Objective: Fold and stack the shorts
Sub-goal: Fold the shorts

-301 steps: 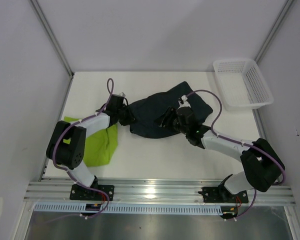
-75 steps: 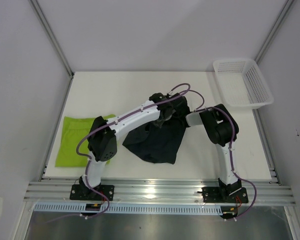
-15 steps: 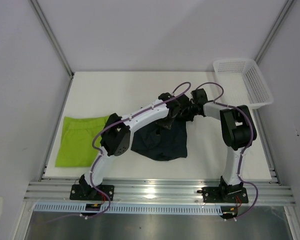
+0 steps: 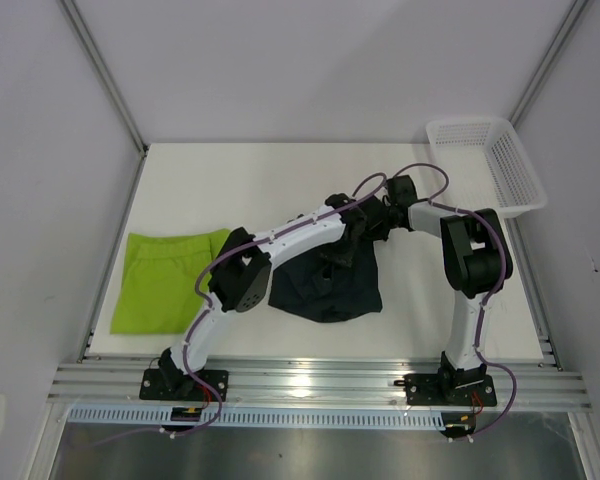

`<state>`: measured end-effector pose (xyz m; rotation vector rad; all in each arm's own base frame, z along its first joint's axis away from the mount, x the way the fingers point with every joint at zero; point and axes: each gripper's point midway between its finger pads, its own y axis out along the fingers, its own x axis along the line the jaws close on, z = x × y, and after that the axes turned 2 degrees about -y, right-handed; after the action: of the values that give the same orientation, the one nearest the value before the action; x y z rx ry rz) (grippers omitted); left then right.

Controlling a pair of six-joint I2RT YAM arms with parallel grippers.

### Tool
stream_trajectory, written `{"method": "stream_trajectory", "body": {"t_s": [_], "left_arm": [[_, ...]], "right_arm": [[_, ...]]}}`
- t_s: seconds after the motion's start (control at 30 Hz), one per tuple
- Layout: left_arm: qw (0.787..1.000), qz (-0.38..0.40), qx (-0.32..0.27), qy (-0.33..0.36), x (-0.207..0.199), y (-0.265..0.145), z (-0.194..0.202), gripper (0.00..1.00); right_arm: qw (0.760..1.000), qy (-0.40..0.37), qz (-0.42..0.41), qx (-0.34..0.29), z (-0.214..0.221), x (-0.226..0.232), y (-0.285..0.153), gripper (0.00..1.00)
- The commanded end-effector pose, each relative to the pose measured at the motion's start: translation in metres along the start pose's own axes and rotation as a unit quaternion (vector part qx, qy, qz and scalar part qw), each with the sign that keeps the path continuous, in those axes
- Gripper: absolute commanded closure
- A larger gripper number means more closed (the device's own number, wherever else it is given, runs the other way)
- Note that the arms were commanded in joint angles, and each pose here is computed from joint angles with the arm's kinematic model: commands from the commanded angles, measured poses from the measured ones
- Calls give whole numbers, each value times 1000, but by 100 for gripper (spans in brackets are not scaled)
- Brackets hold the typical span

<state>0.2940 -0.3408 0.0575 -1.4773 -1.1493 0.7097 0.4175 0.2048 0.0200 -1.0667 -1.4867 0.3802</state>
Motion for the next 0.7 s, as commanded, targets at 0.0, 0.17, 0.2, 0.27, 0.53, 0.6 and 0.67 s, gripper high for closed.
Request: {"method": "stream_trajectory", "body": {"t_s": [0.0,0.17,0.2,0.27,0.53,0.6,0.67], "left_arm": [[995,86,-53,-9,-27,-42,-18,75],[992,114,-51,-20,-38,-43,-28,18],[991,119,-55,-27,-40,-44,-33,1],[987,140,-57,-51,-40,-47,-42,1],[971,182,-123,-98,6,-100,-70,1],[961,198,-157,-108,24,-130,-75,1],[954,215,-173,-116,42,-143,-71,1]], "right_arm": [[1000,-1,16,-2,-3,-12,-5,100],[1000,3,7,-10,-3,-7,-10,100],[1000,3,5,-12,-4,-7,-11,100],[1000,5,-1,-19,-4,-6,-17,99],[997,11,-55,-56,-12,-3,-58,73],[996,17,-74,-51,-4,-4,-67,59],[992,5,-100,-73,-8,5,-88,43]]}}
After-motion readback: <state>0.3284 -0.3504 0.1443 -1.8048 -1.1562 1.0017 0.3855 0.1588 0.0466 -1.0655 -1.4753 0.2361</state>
